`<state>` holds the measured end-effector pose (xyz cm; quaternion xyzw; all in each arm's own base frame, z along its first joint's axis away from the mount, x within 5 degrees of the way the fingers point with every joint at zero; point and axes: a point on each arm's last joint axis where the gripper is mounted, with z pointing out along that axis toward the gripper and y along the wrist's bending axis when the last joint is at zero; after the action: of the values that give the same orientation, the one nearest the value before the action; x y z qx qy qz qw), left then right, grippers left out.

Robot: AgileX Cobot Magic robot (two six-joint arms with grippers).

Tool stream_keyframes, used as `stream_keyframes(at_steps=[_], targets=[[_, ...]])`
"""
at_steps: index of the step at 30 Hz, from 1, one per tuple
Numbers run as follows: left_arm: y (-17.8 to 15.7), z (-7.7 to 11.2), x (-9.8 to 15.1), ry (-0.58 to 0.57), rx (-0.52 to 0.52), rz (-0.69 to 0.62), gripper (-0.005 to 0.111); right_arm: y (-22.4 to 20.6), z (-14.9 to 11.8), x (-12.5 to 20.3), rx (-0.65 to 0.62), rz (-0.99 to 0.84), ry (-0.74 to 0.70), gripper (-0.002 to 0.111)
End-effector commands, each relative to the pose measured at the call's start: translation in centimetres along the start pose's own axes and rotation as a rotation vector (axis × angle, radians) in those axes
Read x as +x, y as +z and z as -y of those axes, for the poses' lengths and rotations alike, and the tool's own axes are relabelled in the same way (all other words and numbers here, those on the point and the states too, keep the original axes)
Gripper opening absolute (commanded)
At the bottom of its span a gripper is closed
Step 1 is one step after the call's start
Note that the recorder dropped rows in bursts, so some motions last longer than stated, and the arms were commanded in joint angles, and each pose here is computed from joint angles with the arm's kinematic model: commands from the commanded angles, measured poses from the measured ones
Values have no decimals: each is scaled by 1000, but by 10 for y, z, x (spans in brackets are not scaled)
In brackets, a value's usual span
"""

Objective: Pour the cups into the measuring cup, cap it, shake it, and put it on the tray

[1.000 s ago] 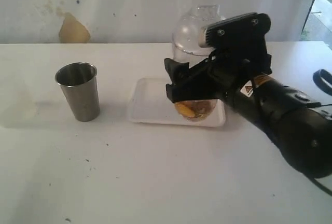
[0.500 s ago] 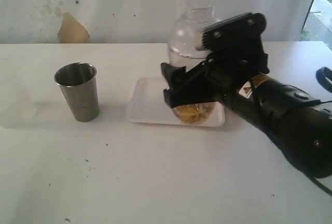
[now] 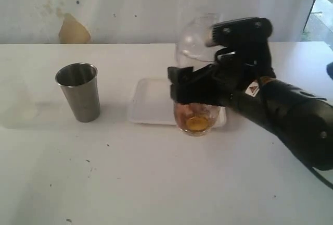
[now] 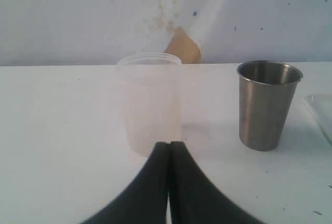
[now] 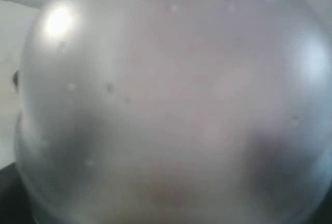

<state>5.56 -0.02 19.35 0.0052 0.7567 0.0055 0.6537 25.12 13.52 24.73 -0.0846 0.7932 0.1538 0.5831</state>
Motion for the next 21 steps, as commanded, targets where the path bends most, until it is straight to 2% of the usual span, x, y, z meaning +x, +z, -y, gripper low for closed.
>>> stream_keyframes(at_steps=[1, 2, 3, 4, 5, 6, 7, 8, 9, 11, 12, 14, 15, 18, 19, 20, 21], targets=[[0, 0, 1, 1, 1, 1, 0, -4, -20, -5, -164, 44, -245, 0], [0, 0, 1, 0, -1, 1, 0, -4, -20, -4, -159, 31, -250, 0], [0, 0, 1, 0, -1, 1, 0, -3, -6, -7, -52, 46, -100, 0], [0, 0, 1, 0, -1, 1, 0, -3, 13, -8, 90, 81, 145, 0], [0, 0, 1, 0, -1, 1, 0, -4, 19, -8, 134, 108, 254, 0], [0, 0, 1, 0, -1, 1, 0, -4, 9, -9, 55, 115, 141, 0], [0, 0, 1, 0, -1, 1, 0, -4, -8, -9, -84, 92, -98, 0], [0, 0, 1, 0, -1, 1, 0, -5, -16, -7, -147, 57, -221, 0], [0, 0, 1, 0, -1, 1, 0, -4, -11, -6, -106, 34, -164, 0], [0, 0, 1, 1, 1, 1, 0, -4, 16, -7, 95, 72, 175, 0], [0, 0, 1, 1, 1, 1, 0, -5, 16, -8, 90, 88, 173, 0], [0, 0, 1, 1, 1, 1, 0, -7, -7, -6, -91, 55, -166, 0], [0, 0, 1, 1, 1, 1, 0, -7, -8, -5, -98, 46, -196, 0], [0, 0, 1, 1, 1, 1, 0, -7, 19, -4, 101, 76, 191, 0], [0, 0, 1, 1, 1, 1, 0, -7, 9, -5, 28, 71, 98, 0], [0, 0, 1, 1, 1, 1, 0, -8, -7, -4, -98, 50, -130, 0], [0, 0, 1, 1, 1, 1, 0, -9, -18, -1, -165, 29, -253, 0]])
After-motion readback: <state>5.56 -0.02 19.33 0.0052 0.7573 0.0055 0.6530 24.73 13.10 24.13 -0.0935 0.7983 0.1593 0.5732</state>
